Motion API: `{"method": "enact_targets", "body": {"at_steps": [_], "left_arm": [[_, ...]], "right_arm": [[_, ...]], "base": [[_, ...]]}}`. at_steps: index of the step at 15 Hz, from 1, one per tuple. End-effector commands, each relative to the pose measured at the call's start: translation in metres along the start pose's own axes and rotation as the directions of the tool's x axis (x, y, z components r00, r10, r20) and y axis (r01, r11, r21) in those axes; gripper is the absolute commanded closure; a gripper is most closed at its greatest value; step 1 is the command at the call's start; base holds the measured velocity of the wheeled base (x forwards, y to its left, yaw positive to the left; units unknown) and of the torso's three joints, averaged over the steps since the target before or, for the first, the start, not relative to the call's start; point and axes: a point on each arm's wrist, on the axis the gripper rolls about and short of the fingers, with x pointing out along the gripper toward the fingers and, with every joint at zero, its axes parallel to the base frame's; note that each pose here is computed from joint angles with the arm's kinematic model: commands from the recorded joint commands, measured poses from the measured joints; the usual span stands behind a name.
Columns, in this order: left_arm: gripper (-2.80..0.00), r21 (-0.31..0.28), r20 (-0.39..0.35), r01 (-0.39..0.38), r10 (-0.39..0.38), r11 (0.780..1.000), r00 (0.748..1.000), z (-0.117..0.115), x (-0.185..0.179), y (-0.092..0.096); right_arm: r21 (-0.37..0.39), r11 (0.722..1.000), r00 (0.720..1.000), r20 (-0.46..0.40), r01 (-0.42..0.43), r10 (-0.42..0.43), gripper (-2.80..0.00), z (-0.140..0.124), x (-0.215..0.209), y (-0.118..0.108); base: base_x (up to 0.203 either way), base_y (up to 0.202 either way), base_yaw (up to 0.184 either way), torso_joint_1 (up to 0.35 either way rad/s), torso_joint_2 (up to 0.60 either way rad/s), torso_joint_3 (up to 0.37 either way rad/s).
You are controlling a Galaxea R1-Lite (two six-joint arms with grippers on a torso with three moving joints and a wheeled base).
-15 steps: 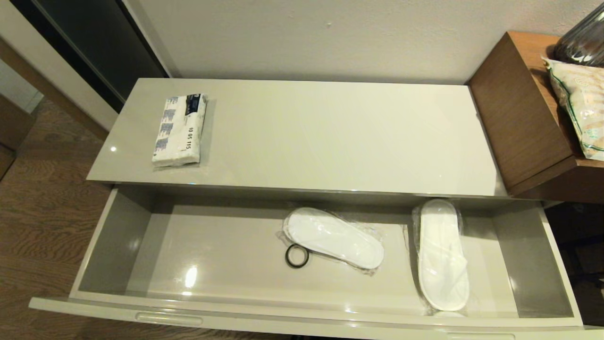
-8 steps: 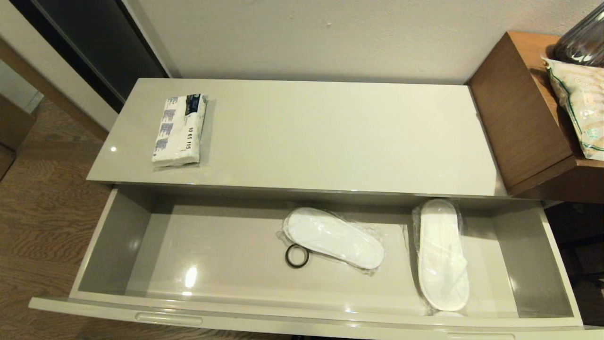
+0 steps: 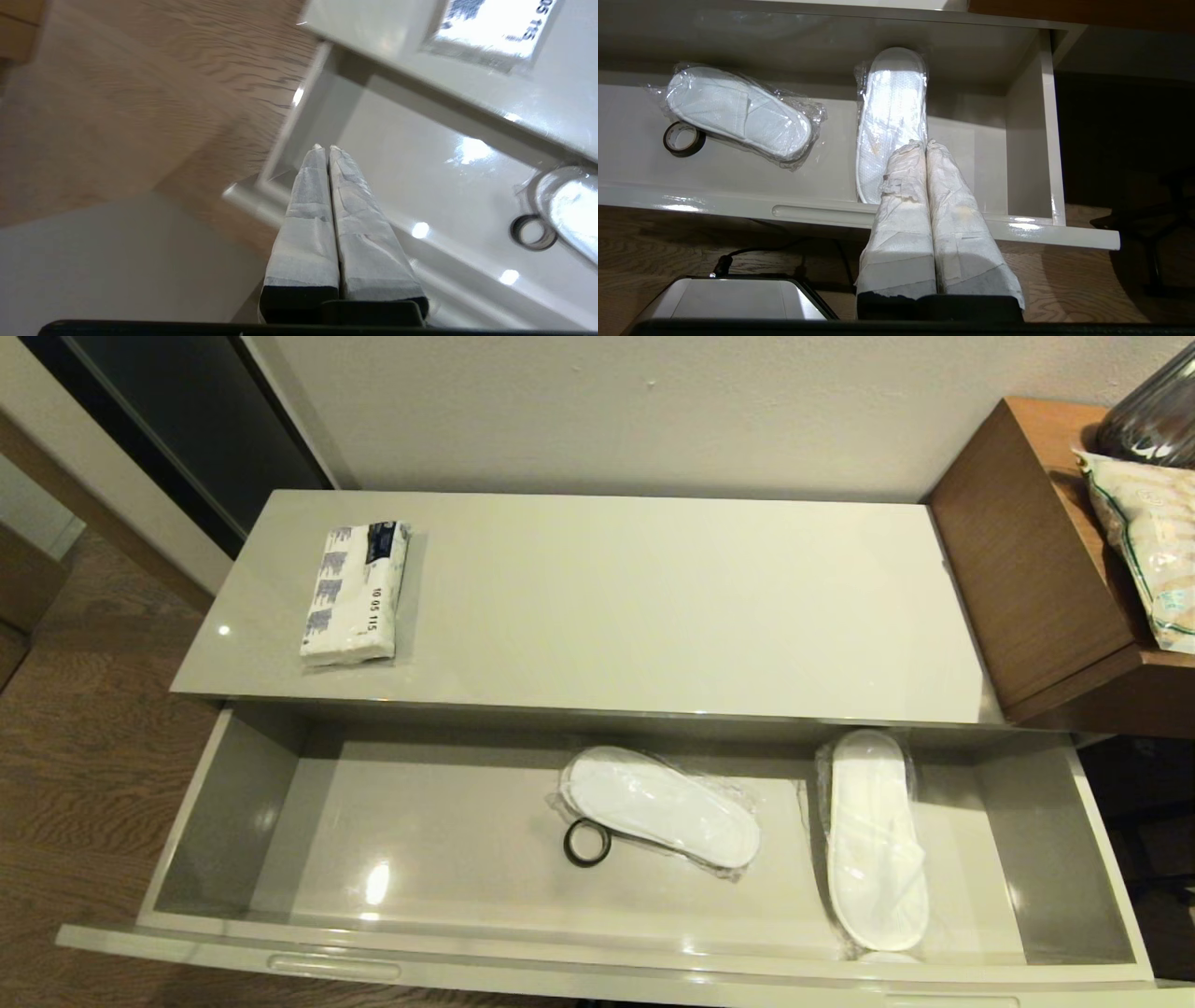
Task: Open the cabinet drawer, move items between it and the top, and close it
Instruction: Pick up the tissue on the table
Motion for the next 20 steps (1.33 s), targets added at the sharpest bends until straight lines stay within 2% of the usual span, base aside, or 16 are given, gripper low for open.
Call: {"method": "enact_targets", "body": {"at_steps": [1, 5, 6, 8, 11, 14, 17, 20], "left_arm": [[0.00, 0.051, -0.125, 0.012, -0.006, 0.999, 0.992, 0.004, 0.061, -0.028], [0.00, 0.065, -0.188, 0.081, -0.067, 0.995, 0.980, 0.004, 0.141, -0.066], [-2.71, 0.071, -0.192, 0.098, -0.083, 0.993, 0.978, 0.002, 0.159, -0.078], [-2.80, 0.076, -0.175, 0.148, -0.133, 0.986, 0.976, 0.001, 0.187, -0.107], [-2.80, 0.023, -0.100, 0.197, -0.194, 0.980, 0.976, 0.018, 0.199, -0.137], [-2.80, 0.019, -0.086, 0.189, -0.186, 0.982, 0.979, 0.020, 0.219, -0.151], [-2.80, 0.068, -0.066, 0.134, -0.130, 0.989, 0.989, 0.021, 0.244, -0.161], [-2.80, 0.102, 0.030, 0.130, -0.134, 0.986, 0.991, 0.030, 0.260, -0.171]], "right_arm": [[-0.001, 1.000, 1.000, 0.003, -0.001, 0.001, 0.00, 0.000, 0.000, 0.000], [-0.001, 1.000, 1.000, 0.001, -0.001, 0.001, 0.00, 0.000, 0.000, 0.000], [-0.001, 1.000, 1.000, 0.001, -0.001, 0.001, 0.00, 0.000, 0.000, 0.000], [-0.001, 1.000, 1.000, 0.001, -0.001, 0.001, 0.00, 0.000, 0.000, 0.000], [-0.001, 1.000, 1.000, 0.002, -0.001, 0.001, 0.00, 0.000, 0.000, 0.000], [-0.001, 1.000, 1.000, 0.001, -0.001, 0.001, 0.00, 0.000, 0.000, 0.000], [-0.001, 1.000, 1.000, 0.001, -0.001, 0.001, 0.00, 0.000, 0.000, 0.000], [-0.001, 1.000, 1.000, 0.001, -0.001, 0.001, 0.00, 0.000, 0.000, 0.000]], "base": [[0.000, 0.000, 0.000, 0.000, 0.00, 0.000], [0.000, 0.000, 0.000, 0.000, 0.00, 0.000], [0.000, 0.000, 0.000, 0.000, 0.00, 0.000], [0.000, 0.000, 0.000, 0.000, 0.00, 0.000], [0.000, 0.000, 0.000, 0.000, 0.00, 0.000], [0.000, 0.000, 0.000, 0.000, 0.00, 0.000], [0.000, 0.000, 0.000, 0.000, 0.00, 0.000], [0.000, 0.000, 0.000, 0.000, 0.00, 0.000]]}}
